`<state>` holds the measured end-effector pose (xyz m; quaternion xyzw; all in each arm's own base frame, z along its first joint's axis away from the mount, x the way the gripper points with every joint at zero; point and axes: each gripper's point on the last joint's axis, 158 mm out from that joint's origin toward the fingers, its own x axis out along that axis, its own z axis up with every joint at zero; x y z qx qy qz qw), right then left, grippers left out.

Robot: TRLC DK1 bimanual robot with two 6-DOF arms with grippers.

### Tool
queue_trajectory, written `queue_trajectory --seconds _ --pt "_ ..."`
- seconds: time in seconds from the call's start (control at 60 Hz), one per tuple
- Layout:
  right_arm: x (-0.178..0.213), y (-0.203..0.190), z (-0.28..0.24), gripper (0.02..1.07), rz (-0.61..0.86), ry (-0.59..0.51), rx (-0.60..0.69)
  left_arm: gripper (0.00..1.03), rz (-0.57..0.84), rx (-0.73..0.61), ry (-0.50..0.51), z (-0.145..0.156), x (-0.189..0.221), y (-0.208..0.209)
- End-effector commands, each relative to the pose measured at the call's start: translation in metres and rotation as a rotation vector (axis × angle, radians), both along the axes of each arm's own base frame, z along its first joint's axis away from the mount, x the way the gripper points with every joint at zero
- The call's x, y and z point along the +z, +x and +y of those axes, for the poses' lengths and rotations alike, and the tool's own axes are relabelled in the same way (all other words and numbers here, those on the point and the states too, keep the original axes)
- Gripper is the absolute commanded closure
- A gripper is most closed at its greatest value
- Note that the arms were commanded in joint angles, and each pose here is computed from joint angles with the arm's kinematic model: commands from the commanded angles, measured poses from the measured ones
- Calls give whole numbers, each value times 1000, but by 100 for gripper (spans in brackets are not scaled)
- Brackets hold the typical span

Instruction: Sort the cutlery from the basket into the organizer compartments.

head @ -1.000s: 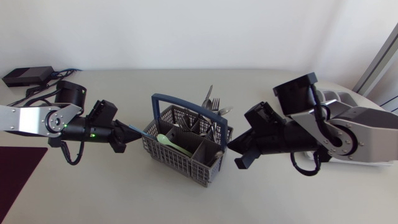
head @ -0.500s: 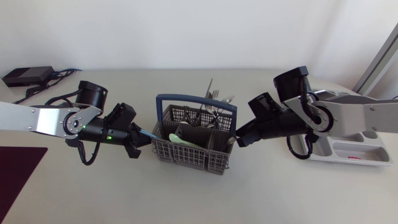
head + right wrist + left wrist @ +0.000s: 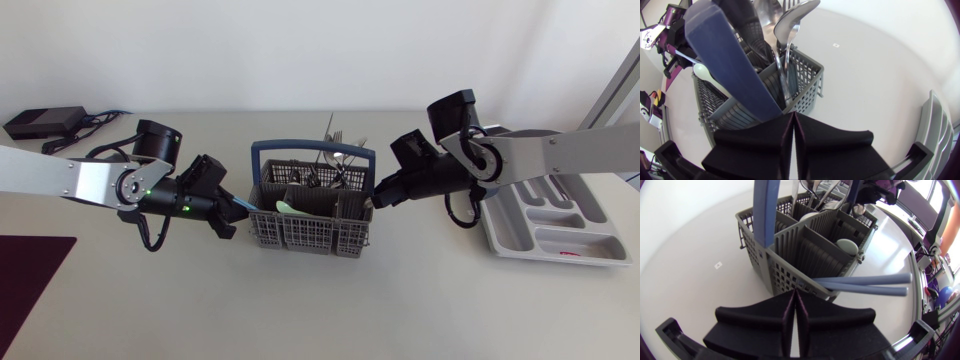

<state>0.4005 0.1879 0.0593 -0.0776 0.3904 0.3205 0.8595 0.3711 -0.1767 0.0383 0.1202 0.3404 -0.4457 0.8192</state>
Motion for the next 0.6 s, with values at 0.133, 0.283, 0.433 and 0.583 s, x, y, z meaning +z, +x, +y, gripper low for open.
queue_trajectory --seconds 0.133,0.283,0.433,0.583 --pt "2 7 -9 102 -39 -16 -12 100 -24 -12 -22 -8 7 8" --pt "3 3 -26 102 -42 -20 -49 100 -19 -11 -21 -5 5 -2" --pt "6 -7 -27 102 -46 -21 -42 100 -38 -19 -20 -4 11 -13" --pt "5 -16 -22 102 -46 -30 -30 100 -36 -34 -19 -7 11 -23"
